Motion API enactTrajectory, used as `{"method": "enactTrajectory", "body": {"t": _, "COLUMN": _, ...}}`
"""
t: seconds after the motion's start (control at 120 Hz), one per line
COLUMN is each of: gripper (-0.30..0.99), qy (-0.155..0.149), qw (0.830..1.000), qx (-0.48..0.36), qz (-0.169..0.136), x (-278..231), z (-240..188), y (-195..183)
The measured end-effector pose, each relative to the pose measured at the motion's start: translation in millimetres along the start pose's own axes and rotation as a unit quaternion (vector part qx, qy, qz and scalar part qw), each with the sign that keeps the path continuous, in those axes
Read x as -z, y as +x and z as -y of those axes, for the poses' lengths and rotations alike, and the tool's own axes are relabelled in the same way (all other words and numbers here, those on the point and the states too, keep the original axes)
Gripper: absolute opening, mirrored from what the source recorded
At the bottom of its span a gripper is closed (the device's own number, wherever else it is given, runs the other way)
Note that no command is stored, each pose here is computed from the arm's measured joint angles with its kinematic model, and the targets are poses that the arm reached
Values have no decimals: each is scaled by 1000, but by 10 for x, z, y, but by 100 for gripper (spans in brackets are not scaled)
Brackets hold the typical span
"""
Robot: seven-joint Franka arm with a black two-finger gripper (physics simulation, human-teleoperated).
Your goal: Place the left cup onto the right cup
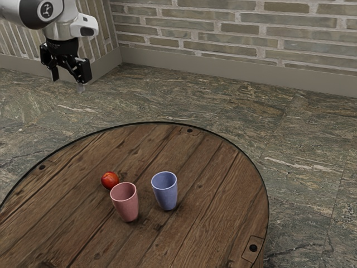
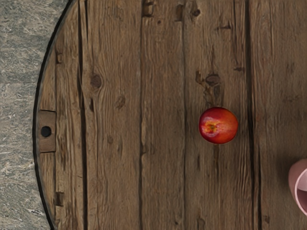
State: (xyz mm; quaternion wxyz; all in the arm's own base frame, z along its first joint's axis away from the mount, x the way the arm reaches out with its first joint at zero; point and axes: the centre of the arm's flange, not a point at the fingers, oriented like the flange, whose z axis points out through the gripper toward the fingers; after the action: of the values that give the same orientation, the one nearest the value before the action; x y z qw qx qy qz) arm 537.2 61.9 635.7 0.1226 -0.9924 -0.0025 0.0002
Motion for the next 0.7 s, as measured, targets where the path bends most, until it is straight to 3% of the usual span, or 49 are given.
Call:
{"method": "enactTrajectory", "body": {"t": 0.15, "gripper": 69, "qy": -1, "qw": 1000, "qx": -15, "qz": 7, "x": -39, "z": -139, "y": -33}}
{"method": "enactTrajectory", "body": {"t": 0.35, "gripper": 69, "qy": -14, "qw": 995, "qx": -87, "qz": 40, "x": -509, "z": -914, "y": -83}}
{"method": "enactTrajectory", "body": {"t": 0.7, "gripper": 69, "qy": -97, "qw": 991, "qx": -14, "qz": 92, "x": -1976, "z": -974, "y": -259}}
